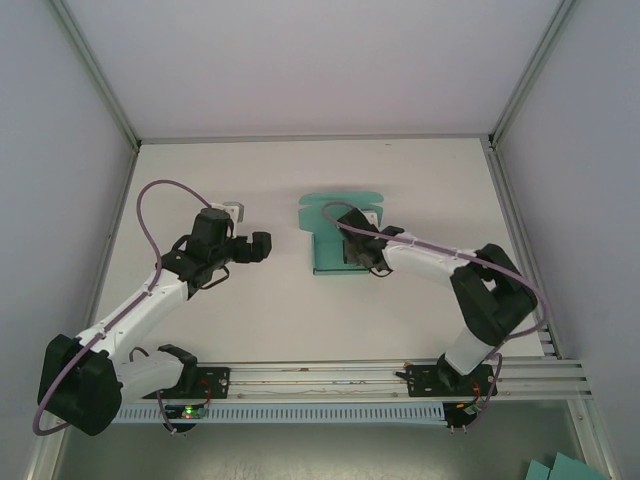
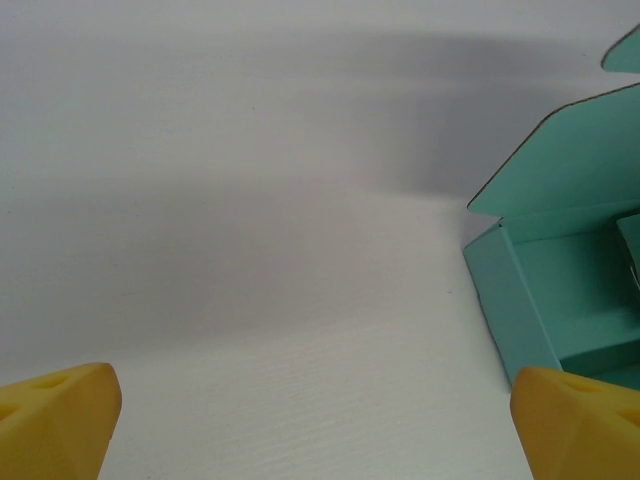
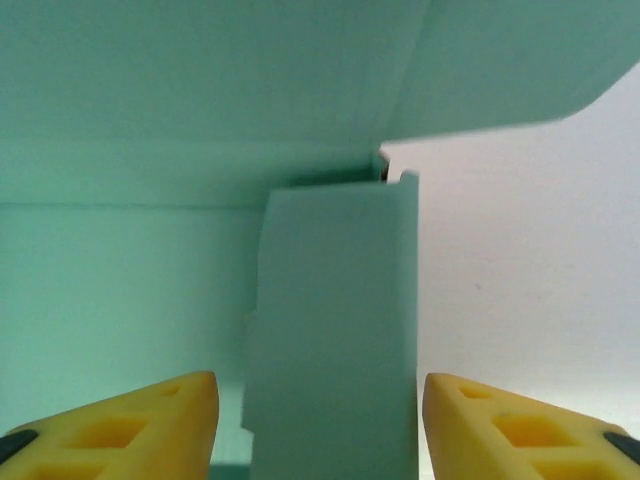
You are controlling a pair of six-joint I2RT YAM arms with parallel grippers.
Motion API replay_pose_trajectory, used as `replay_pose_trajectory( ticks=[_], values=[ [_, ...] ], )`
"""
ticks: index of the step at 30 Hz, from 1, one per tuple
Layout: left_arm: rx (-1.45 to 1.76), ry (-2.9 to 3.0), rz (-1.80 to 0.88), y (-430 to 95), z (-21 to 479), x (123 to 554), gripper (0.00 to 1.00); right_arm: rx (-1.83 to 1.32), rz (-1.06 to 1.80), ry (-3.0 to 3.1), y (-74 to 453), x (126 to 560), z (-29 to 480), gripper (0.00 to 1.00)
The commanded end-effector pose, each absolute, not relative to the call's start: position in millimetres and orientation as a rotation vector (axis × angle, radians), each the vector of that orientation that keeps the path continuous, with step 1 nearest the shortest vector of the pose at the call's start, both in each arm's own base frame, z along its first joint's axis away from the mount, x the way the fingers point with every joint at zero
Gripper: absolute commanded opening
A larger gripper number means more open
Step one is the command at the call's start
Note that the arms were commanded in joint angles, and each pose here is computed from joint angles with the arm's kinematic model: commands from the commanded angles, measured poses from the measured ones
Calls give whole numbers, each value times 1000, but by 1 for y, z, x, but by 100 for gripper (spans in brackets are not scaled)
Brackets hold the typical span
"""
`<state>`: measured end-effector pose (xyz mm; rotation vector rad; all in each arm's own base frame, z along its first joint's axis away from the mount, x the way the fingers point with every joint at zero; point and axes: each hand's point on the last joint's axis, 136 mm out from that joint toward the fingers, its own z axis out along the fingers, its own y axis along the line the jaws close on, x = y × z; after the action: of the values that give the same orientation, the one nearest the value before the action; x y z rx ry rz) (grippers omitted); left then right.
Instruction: Assemble paper box
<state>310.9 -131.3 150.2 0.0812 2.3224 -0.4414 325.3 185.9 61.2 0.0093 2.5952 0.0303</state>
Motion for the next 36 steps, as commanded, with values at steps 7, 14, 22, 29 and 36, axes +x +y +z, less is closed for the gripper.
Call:
replay_pose_trajectory(
  ticks=[7, 14, 22, 29, 36],
  values=[
    [104, 2334, -468, -139, 149, 316, 100, 70, 43, 2578, 156, 322, 74, 59],
    [114, 2352, -497, -145, 141, 319, 100, 77, 105, 2619, 143, 320, 59, 61],
    [129, 2383, -515, -152, 133, 325, 100, 63, 287, 2664, 159, 326, 37, 51],
    [139, 2390, -533, -156, 129, 329, 100, 67, 329, 2691, 168, 331, 27, 46],
    [144, 2413, -542, -160, 122, 332, 100, 102, 219, 2752, 155, 324, 14, 18]
  ],
)
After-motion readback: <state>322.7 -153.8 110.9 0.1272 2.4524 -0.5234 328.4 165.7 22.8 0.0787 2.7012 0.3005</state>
